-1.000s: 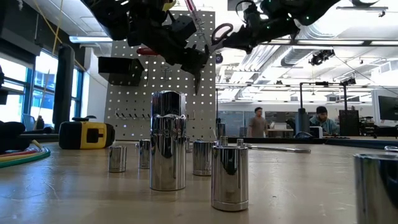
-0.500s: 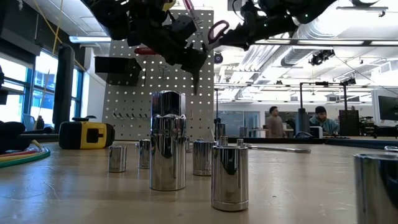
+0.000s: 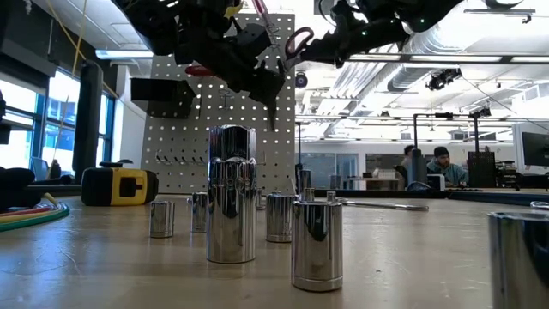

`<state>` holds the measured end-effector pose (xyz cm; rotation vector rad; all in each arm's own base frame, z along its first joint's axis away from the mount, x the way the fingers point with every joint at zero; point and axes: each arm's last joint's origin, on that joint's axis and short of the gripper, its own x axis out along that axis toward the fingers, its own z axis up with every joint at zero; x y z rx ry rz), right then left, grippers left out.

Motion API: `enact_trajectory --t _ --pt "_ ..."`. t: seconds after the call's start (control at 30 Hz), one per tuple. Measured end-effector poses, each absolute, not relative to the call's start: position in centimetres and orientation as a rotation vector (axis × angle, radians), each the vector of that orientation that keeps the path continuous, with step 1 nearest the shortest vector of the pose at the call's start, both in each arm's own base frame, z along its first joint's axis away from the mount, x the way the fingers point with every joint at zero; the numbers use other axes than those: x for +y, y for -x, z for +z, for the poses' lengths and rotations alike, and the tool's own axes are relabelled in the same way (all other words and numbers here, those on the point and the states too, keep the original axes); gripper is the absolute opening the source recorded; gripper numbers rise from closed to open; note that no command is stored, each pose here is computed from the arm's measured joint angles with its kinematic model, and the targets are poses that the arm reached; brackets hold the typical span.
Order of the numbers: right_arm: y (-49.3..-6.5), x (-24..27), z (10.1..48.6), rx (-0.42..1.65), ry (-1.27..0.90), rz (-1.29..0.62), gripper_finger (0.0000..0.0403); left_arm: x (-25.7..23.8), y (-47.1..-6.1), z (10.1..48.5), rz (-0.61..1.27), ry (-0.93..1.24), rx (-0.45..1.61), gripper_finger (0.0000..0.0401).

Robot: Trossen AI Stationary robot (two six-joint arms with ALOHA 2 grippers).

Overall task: Hang tools onto peg board
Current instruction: Hang the blue scissors on the white peg board

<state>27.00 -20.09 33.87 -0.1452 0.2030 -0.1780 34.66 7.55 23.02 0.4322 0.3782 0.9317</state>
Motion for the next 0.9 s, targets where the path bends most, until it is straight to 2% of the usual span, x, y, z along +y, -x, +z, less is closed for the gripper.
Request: enact_trajectory --t 0.33,0.7,0.9 --pt "-27.0 -20.3 34.1 0.185 0.155 -0.239 0.0101 7.6 -34.7 23.0 0.933 -0.425 0.374 0.0162" --pt "-27.8 -20.7 33.4 0.183 0.138 -0.262 0.0103 7.5 -34.7 23.0 0.931 -0.427 0.378 0.0162" --pt "-26.9 -20.3 34.4 0.171 0.153 -0.270 0.0103 7.5 -34.6 22.8 0.928 -0.432 0.394 0.0162"
